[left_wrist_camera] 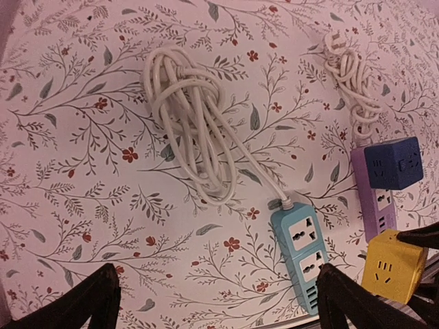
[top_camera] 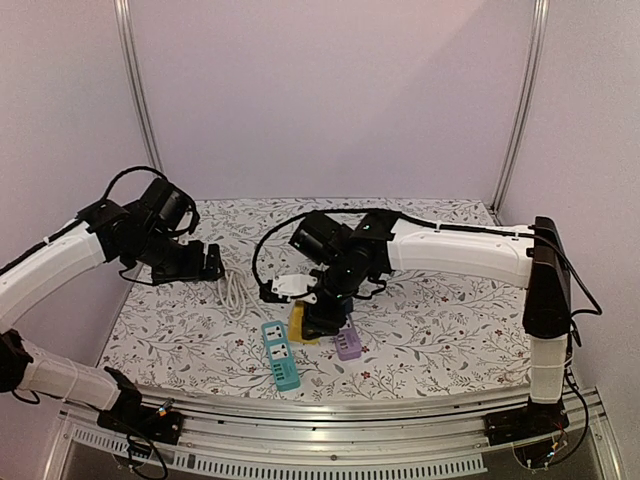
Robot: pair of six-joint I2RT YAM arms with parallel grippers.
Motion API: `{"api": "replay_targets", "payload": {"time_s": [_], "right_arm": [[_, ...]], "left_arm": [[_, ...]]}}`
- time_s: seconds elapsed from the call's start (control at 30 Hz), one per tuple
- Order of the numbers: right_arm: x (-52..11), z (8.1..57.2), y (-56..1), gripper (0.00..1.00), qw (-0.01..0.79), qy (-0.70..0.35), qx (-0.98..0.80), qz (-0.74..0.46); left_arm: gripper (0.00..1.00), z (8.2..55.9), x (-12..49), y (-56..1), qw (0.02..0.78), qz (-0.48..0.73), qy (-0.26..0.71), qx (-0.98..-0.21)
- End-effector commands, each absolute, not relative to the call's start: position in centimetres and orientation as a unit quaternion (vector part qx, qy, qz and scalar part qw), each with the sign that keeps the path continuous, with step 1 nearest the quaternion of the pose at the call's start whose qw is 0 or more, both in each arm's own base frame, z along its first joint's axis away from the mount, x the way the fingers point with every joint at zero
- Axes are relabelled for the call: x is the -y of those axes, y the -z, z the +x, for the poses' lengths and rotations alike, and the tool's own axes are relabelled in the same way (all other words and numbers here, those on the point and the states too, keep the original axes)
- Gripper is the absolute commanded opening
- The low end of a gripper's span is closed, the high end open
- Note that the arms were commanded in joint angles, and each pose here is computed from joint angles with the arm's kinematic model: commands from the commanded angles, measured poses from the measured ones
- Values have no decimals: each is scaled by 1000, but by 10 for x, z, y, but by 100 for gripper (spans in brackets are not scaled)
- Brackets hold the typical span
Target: Insert the plug
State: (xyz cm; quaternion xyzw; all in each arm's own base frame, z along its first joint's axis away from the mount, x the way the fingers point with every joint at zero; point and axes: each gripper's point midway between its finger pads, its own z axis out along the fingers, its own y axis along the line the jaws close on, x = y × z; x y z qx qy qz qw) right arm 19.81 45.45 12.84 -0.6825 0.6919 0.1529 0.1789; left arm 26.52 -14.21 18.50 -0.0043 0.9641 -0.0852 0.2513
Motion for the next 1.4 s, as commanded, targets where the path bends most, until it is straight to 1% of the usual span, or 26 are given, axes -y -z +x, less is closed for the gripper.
{"api": "replay_targets", "payload": {"time_s": [0.0,0.13,0.53,0.87,1.17,1.37], "right_arm": [[-462,201,-121,0,181,-130,-656,-721],[-469,205,-115,0,189,-109,-639,-737],[-497,184,-103,0,182,-139,-606,-762],[-509,179,-100,0,180,-166,-598,-763],[-502,171,-89,0,156,-174,-602,-764],[-498,175,-72,0,148,-155,-613,-761]], "left_arm": [[100,260,129,-187,258,-9,75,-963],[99,257,125,-188,265,-12,75,-961],[100,248,117,-191,268,-6,70,-961],[100,238,109,-190,272,-5,65,-960],[100,236,103,-192,277,3,58,-959],[99,235,101,-193,276,8,57,-959]]}}
